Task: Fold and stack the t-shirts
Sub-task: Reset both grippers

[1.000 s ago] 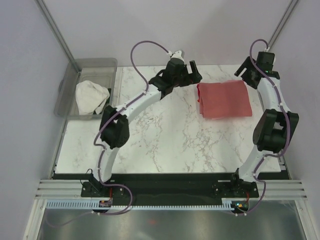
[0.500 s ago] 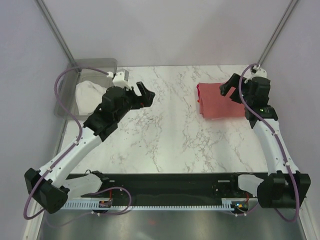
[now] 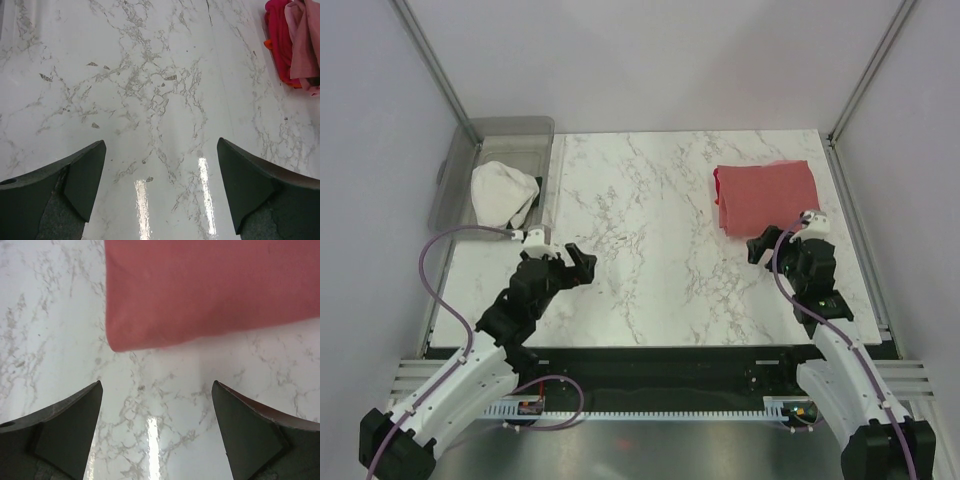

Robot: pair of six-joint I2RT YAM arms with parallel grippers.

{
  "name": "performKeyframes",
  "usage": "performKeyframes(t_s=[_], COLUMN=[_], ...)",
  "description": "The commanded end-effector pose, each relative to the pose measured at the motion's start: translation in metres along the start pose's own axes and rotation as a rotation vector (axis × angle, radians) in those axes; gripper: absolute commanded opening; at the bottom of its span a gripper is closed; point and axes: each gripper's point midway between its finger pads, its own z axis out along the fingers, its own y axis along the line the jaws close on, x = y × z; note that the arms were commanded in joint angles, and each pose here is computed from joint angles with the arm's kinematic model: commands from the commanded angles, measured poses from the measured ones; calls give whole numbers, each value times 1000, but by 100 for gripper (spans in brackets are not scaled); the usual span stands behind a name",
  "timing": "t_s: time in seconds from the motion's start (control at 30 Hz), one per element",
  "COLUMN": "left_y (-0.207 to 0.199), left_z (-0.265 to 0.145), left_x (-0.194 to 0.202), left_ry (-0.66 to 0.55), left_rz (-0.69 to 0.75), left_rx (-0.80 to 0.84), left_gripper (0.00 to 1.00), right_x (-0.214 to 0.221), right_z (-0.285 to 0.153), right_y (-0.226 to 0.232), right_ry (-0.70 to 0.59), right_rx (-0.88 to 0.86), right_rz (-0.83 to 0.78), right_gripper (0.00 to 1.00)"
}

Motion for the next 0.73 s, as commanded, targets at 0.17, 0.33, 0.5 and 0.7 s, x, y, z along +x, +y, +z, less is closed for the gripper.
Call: performKeyframes(t_s=[0.17, 0.33, 0.5, 0.7], left_y=[14, 12, 16, 22], left_z=[1, 2, 6, 10], left_x=[-10, -3, 2, 6], left_ry=[-154, -133, -122, -113], left_rz=[43, 62, 58, 54], left_rx=[-6, 15, -2, -38], left_gripper=[100, 100, 100, 100], right_x=[6, 8, 8, 7], right_z=[-7, -10, -14, -16], right_y=[-21, -24, -27, -32], right_ry=[-150, -178, -204, -212], right_rx=[49, 50, 62, 94], right_rz=[-17, -19, -3, 12], right_gripper=[98, 98, 98, 98])
